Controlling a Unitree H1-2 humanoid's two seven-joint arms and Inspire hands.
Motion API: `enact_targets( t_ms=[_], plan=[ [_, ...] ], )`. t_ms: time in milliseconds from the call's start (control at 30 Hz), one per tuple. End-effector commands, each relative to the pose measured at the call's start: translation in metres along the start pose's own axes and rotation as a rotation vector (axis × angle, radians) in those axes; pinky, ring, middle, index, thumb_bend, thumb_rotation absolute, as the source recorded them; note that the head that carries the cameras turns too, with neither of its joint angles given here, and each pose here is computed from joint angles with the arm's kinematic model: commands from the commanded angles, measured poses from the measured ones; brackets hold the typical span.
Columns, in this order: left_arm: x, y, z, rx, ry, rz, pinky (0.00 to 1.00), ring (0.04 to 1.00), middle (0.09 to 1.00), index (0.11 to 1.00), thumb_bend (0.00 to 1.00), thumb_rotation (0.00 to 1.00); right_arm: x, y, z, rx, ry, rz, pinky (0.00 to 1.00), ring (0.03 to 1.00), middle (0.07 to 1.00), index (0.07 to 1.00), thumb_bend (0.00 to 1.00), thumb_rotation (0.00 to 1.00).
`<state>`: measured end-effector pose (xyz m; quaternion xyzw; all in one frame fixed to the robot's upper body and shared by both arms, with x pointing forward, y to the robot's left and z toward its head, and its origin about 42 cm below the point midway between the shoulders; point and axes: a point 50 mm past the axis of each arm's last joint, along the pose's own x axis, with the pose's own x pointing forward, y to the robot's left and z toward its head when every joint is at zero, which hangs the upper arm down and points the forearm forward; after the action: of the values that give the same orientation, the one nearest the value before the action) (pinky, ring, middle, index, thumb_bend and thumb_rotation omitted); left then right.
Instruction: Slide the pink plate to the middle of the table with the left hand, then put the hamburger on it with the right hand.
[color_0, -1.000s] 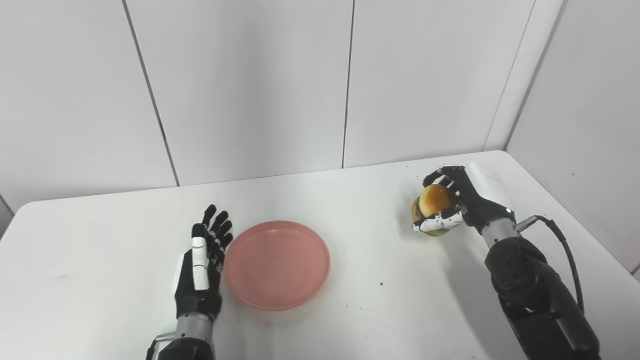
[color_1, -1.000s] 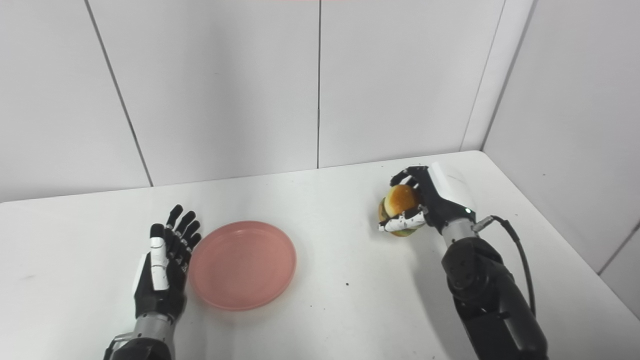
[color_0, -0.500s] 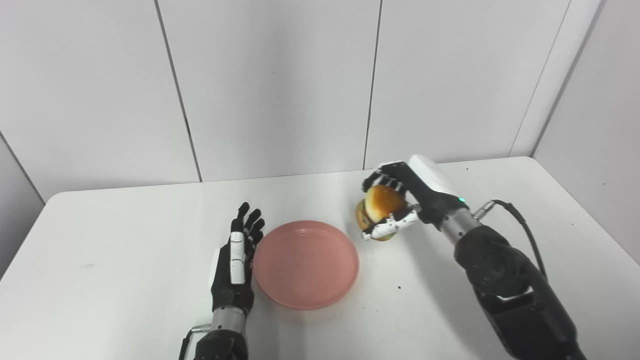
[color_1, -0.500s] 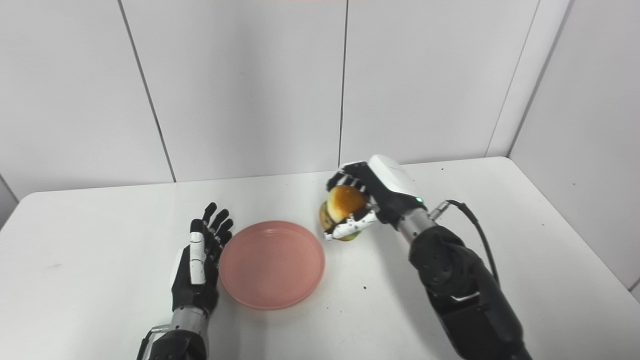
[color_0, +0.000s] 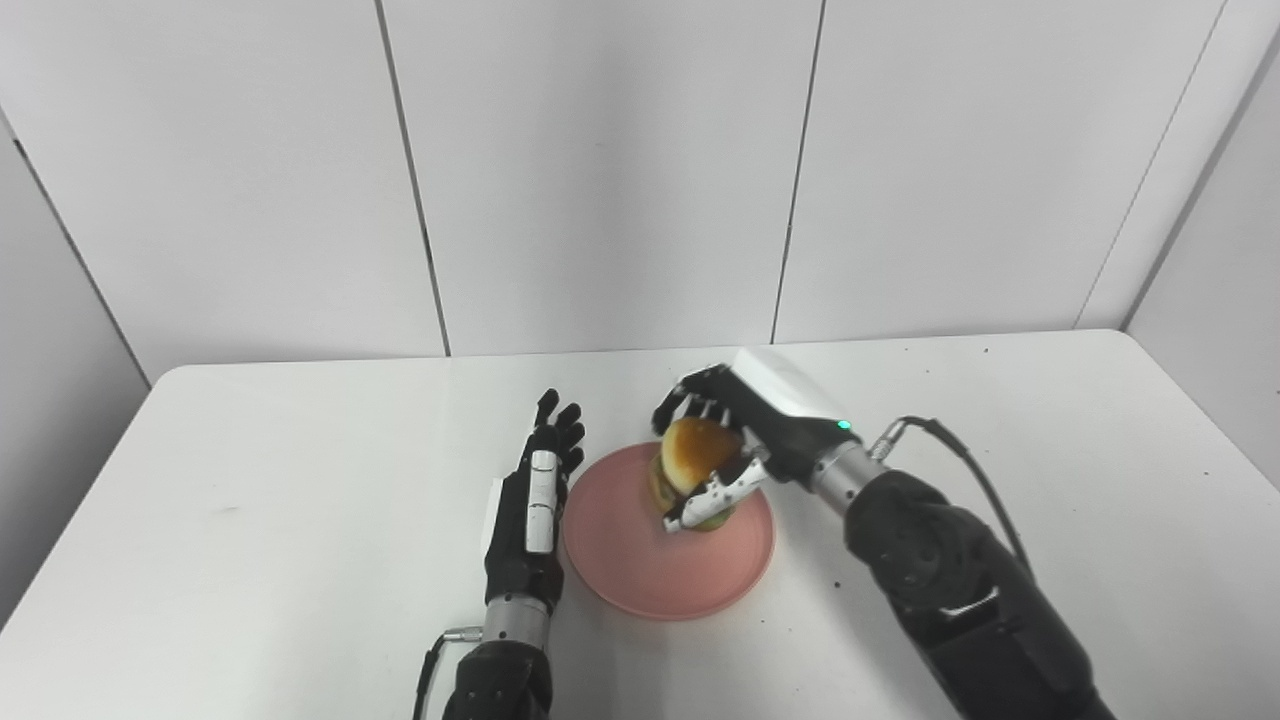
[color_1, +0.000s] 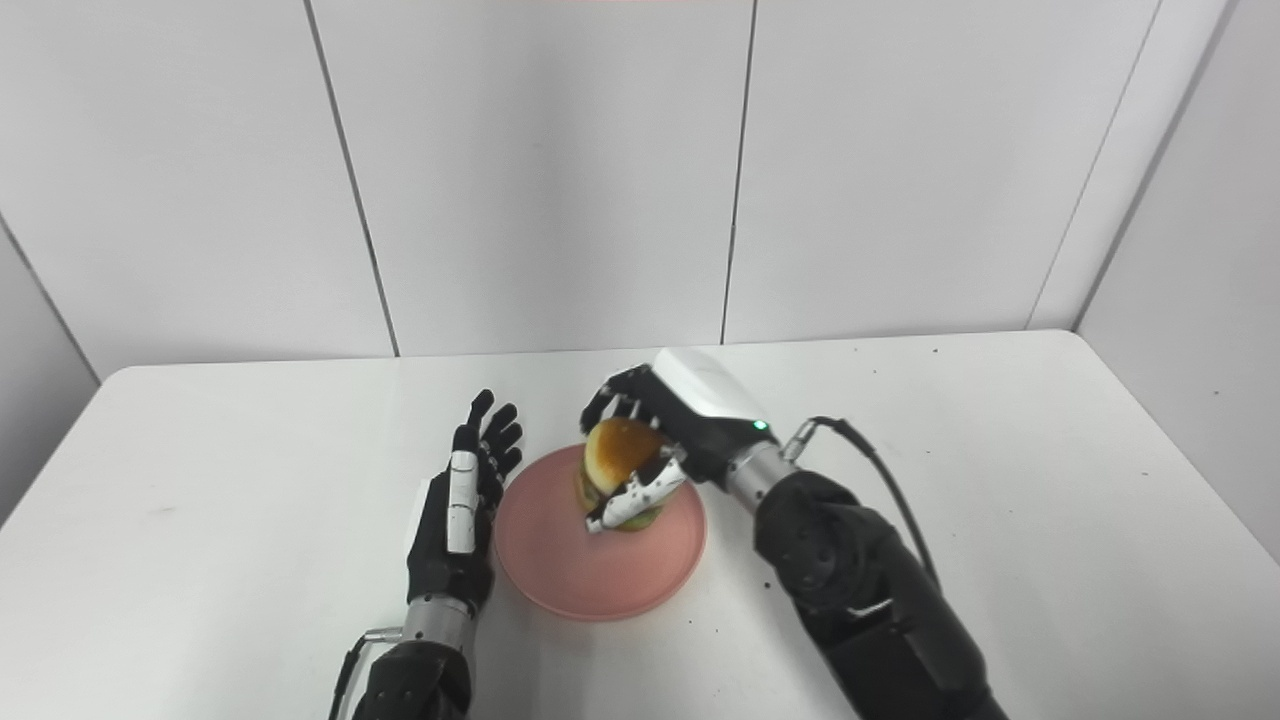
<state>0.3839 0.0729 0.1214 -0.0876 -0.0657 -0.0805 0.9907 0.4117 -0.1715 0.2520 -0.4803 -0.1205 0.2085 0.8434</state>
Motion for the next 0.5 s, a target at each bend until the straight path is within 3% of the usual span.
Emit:
enact_targets(
  t_ms=[0,233,467],
  plan=[
    [-0.026,-0.005,-0.033,-0.015,0.095,0.023,0.94,0.939,0.939,0.949,0.72,1.00,0.012,-0.019,0.018,-0.065,-0.092,-0.052,0.29,0.362,0.437,0.527,0.52,0.00],
    [-0.026,-0.009,-0.032,-0.028,0.090,0.020,0.94,0.940,0.945,0.953,0.68,1.00,0.025,0.006,0.009,-0.110,-0.086,-0.008,0.28,0.362,0.463,0.542,0.51,0.00],
    [-0.025,-0.010,-0.032,-0.030,0.090,0.019,0.94,0.937,0.944,0.952,0.67,1.00,0.032,0.017,0.002,-0.143,-0.095,0.002,0.24,0.350,0.450,0.543,0.51,0.00]
  ],
)
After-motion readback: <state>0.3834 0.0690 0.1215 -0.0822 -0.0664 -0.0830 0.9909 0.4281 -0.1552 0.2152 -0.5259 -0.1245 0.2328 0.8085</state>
